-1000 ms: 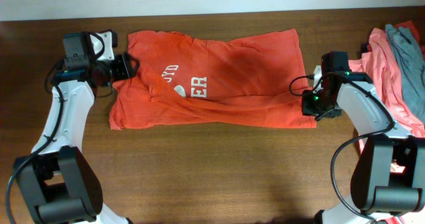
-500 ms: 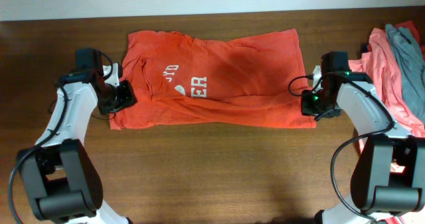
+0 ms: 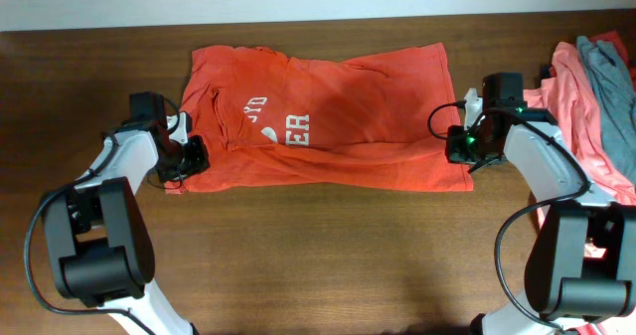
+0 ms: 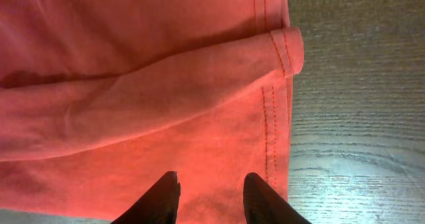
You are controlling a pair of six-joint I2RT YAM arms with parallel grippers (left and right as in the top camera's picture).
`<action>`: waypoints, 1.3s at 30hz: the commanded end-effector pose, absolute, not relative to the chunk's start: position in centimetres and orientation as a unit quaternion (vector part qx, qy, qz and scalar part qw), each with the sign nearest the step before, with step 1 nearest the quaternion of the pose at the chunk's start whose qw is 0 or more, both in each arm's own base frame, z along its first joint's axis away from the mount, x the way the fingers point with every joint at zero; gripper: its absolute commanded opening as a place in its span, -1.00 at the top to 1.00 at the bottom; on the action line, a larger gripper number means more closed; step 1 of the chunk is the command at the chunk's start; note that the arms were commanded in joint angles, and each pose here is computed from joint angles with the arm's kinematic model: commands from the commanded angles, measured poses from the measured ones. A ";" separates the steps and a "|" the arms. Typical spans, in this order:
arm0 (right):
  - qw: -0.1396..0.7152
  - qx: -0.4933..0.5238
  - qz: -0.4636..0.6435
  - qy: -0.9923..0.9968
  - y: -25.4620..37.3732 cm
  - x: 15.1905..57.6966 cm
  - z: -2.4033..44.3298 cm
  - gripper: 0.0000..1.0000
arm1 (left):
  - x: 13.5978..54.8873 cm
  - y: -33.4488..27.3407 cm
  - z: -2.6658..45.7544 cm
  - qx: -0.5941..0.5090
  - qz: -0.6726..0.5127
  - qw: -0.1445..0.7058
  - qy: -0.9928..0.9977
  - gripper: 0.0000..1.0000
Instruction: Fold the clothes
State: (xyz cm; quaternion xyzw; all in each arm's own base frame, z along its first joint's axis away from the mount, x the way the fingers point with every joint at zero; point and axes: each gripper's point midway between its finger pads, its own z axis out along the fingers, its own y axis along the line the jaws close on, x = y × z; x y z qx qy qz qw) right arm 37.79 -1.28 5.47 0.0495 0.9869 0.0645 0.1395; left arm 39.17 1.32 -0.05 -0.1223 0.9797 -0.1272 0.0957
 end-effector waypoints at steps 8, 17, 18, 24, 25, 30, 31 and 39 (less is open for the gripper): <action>0.059 0.050 0.072 0.994 -1.2 36.2 -0.7 0.28 | 32.9 1.4 -5.8 -0.134 -0.098 -0.055 0.985 0.63; -0.088 0.078 0.009 0.993 -2.9 29.8 -3.2 0.37 | 28.2 1.6 -5.6 -0.139 -0.075 -0.142 0.977 0.62; -0.096 0.081 0.003 0.992 -3.1 29.4 -3.1 0.37 | 27.5 1.7 -5.6 -0.141 -0.068 -0.153 0.976 0.63; -0.161 0.109 -0.046 0.980 -4.9 26.1 -2.2 0.36 | 22.7 4.4 -6.2 -0.190 0.000 -0.216 0.958 0.63; -0.165 0.114 -0.045 0.979 -5.2 25.8 -2.2 0.36 | 21.8 4.8 -6.3 -0.210 -0.002 -0.226 0.951 0.63; -0.185 0.138 -0.045 0.972 -5.7 24.7 -1.9 0.36 | 20.6 5.7 -6.2 -0.232 -0.006 -0.241 0.942 0.79; -0.188 0.141 -0.044 0.971 -5.8 24.6 -1.8 0.36 | 20.6 5.8 -6.2 -0.234 -0.006 -0.242 0.942 0.79; -0.143 0.135 -0.001 0.980 -4.6 26.3 -0.3 0.35 | 21.5 5.9 -6.0 -0.236 -0.008 -0.230 0.944 0.82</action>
